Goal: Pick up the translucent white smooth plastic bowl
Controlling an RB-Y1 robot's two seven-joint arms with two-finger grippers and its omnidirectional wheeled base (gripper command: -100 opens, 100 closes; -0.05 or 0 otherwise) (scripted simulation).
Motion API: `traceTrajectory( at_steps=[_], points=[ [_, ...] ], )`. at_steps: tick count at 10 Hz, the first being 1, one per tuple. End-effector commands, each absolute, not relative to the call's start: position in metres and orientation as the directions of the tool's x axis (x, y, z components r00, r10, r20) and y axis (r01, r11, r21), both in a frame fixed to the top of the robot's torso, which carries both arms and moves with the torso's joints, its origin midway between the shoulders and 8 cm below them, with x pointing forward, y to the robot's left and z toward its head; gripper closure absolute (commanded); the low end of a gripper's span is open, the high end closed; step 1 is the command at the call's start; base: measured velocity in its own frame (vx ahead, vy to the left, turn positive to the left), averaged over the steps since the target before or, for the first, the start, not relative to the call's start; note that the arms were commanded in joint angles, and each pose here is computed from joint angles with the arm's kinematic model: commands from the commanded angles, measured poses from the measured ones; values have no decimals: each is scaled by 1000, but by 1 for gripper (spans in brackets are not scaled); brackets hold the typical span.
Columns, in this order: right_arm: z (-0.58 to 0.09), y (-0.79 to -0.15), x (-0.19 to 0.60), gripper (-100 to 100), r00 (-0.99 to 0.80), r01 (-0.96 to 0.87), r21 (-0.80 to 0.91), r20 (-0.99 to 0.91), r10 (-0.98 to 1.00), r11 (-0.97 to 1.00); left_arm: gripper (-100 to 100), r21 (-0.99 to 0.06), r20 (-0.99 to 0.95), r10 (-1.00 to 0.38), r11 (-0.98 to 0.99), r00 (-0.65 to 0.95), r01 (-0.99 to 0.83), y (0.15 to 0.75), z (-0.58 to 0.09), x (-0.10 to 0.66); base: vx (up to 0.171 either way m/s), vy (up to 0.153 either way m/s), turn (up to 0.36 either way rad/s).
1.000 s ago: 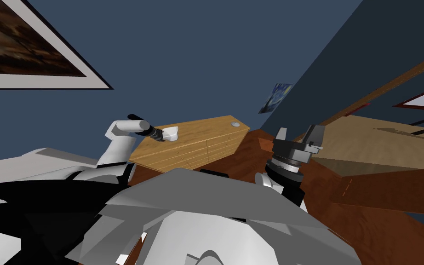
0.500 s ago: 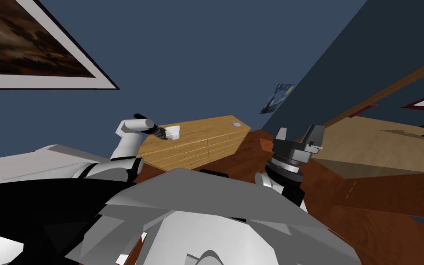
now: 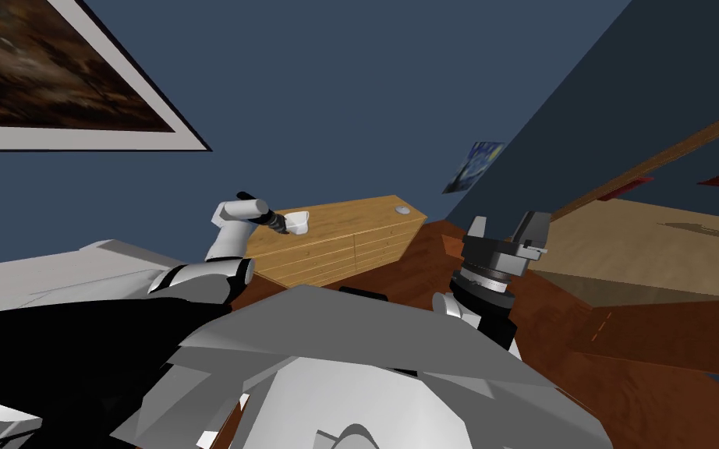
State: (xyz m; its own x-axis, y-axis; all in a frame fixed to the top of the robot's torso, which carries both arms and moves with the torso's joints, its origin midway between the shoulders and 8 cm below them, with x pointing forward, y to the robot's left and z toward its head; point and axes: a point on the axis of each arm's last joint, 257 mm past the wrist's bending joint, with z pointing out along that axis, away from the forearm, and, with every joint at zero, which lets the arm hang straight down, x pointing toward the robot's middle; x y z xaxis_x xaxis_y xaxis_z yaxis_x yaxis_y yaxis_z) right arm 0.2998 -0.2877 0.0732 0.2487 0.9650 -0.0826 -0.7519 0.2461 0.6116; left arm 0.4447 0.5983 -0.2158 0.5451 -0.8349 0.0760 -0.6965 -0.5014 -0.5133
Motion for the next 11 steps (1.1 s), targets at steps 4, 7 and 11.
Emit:
traceTrajectory(
  at_steps=[4,7,11],
  points=[
    [73,-288,300,0,249,-752,612,-83,965,246,-100,-499,85,-838,-505,540,-704,588,-225,472,-39,6,45],
    [73,-288,300,0,249,-752,612,-83,965,246,-100,-518,65,-860,-463,507,-719,575,-222,500,-51,12,63],
    [73,-288,300,0,249,-752,612,-83,965,246,-100,-510,47,-876,-434,480,-742,559,-227,524,-32,7,46]
  ],
)
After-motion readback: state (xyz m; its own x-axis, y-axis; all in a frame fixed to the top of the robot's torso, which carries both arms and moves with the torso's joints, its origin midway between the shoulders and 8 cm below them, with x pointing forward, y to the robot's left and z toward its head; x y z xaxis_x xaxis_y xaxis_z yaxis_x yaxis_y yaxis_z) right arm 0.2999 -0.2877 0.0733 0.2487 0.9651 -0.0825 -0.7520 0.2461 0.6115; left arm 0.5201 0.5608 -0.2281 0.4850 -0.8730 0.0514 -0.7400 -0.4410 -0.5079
